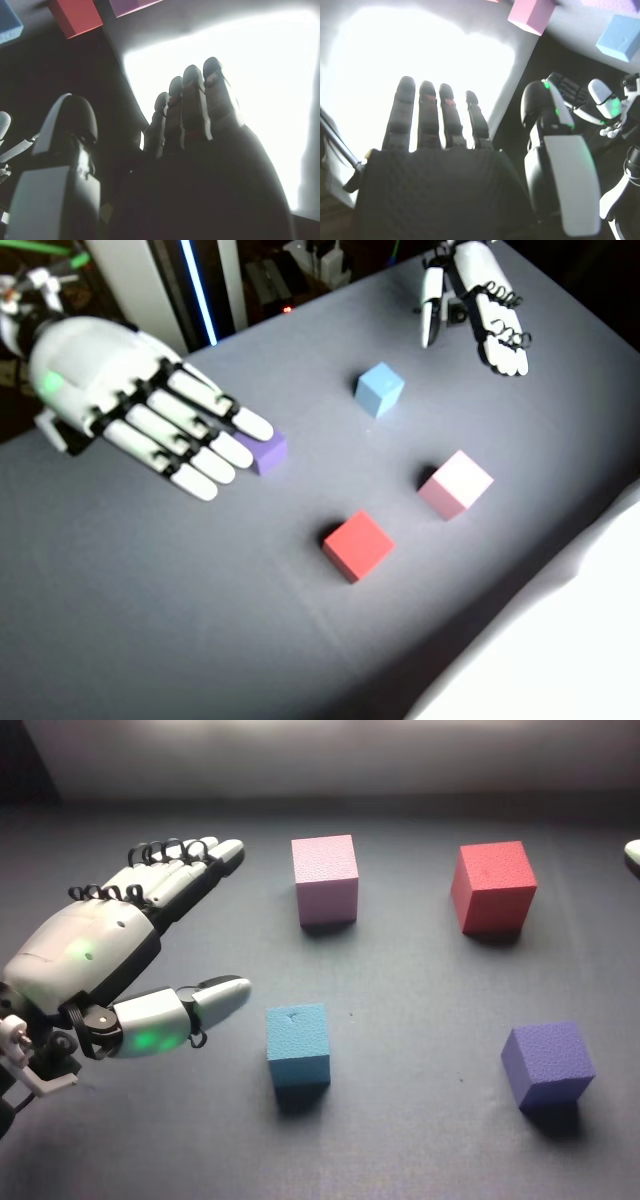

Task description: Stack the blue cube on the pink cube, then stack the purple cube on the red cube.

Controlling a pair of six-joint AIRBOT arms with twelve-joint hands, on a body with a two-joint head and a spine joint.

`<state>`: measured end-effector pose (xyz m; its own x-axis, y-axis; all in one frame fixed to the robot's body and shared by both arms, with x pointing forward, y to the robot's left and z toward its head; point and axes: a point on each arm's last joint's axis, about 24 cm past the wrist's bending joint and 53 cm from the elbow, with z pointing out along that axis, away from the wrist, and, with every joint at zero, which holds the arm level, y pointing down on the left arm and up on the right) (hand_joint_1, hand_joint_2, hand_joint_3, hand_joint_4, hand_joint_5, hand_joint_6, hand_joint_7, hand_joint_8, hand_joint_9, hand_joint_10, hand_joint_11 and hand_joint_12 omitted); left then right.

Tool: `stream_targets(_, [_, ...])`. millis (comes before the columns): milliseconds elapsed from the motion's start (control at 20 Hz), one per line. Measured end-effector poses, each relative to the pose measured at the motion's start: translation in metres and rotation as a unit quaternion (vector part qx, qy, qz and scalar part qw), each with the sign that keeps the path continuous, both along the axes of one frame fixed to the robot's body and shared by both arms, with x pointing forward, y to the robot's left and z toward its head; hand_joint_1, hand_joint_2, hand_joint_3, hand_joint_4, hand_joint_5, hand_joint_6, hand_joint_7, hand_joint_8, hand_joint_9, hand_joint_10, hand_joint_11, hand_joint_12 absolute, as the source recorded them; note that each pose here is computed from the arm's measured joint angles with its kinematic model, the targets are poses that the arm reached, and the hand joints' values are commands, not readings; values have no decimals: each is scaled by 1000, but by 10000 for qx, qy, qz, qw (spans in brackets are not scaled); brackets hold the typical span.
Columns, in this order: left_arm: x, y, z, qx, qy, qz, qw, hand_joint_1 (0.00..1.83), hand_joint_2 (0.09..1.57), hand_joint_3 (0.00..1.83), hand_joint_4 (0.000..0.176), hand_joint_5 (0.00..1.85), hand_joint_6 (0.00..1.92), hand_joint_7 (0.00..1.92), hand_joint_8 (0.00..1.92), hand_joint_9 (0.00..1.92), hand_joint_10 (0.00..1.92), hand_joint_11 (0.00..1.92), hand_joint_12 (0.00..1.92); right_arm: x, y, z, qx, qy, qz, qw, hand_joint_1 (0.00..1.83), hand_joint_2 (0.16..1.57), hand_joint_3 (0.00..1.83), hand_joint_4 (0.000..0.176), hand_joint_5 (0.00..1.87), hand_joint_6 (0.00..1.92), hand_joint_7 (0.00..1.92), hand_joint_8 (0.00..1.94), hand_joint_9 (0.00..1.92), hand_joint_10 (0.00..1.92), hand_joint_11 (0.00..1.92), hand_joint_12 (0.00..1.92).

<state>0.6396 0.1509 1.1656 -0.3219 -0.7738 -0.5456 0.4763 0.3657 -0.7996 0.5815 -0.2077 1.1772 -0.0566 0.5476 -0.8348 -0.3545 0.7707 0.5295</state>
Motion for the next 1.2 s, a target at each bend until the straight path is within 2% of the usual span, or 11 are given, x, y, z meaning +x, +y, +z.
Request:
stream_targets(50, [-2, -1, 2, 18, -32, -39, 10000, 385, 1198, 17, 52, 0, 0, 0, 0, 0, 0, 12, 8, -1, 1, 1, -12, -24, 37, 10000, 699, 1327, 23, 0, 0, 0, 0, 0, 0, 0, 0, 0])
stream_targets(150, [-3, -2, 4, 17, -76, -66, 9999, 405, 1195, 11, 36, 12, 4, 0, 0, 0, 0, 1, 1, -3, 3, 2, -51, -56, 111, 9999, 715, 1315, 9, 0, 0, 0, 0, 0, 0, 0, 0, 0])
stream_targets(250, [-4, -4, 4, 14, -83, -120, 9999, 401, 1191, 8, 65, 0, 0, 0, 0, 0, 0, 0, 0, -3, 4, 2, -53, -48, 133, 9999, 699, 1311, 6, 0, 0, 0, 0, 0, 0, 0, 0, 0])
stream_targets(300, [-6, -6, 4, 46, -91, -193, 9998, 414, 1174, 0, 64, 0, 0, 0, 0, 0, 0, 0, 0, -3, 4, 3, -66, -50, 138, 9999, 708, 1309, 4, 0, 0, 0, 0, 0, 0, 0, 0, 0])
stream_targets(500, [-15, -20, 1, 267, 12, -491, 9984, 465, 1105, 0, 21, 3, 1, 2, 1, 0, 0, 0, 0, -4, 1, -2, -164, 27, 136, 9998, 682, 1324, 8, 0, 0, 0, 0, 0, 0, 0, 0, 0])
stream_targets(600, [-20, -25, 0, 261, 41, -578, 9980, 422, 1080, 0, 45, 1, 0, 32, 10, 3, 1, 0, 0, -4, 1, -2, -159, 30, 138, 9998, 666, 1328, 7, 0, 0, 0, 0, 0, 0, 0, 0, 0])
stream_targets(750, [-26, -26, -9, 206, 203, -644, 9975, 387, 1079, 0, 53, 3, 1, 54, 13, 26, 9, 0, 0, -4, 1, -3, -153, 52, 153, 9998, 677, 1314, 0, 0, 0, 0, 0, 0, 0, 0, 0, 0])
stream_targets(850, [-26, -25, -14, 192, 296, -613, 9975, 376, 1093, 0, 76, 0, 0, 36, 3, 2, 0, 0, 0, -4, 2, -4, -163, 80, 162, 9997, 672, 1310, 0, 0, 0, 0, 0, 0, 0, 0, 0, 0])
stream_targets(1050, [-26, -35, -30, 321, 475, -760, 9955, 435, 1089, 0, 60, 12, 5, 78, 14, 27, 11, 0, 0, -4, 1, -6, -166, 120, 145, 9997, 678, 1309, 0, 0, 0, 0, 0, 0, 0, 0, 0, 0])
stream_targets(1150, [-26, -38, -37, 499, 556, -884, 9933, 423, 1091, 0, 70, 0, 0, 64, 6, 15, 5, 0, 0, -3, 0, -6, -132, 137, 139, 9997, 665, 1312, 0, 0, 0, 0, 0, 0, 0, 0, 0, 0])
stream_targets(1200, [-26, -41, -39, 665, 585, -973, 9913, 415, 1090, 0, 55, 0, 0, 67, 7, 17, 5, 0, 0, -3, 0, -7, -116, 168, 135, 9997, 663, 1311, 0, 0, 0, 0, 0, 0, 0, 0, 0, 0])
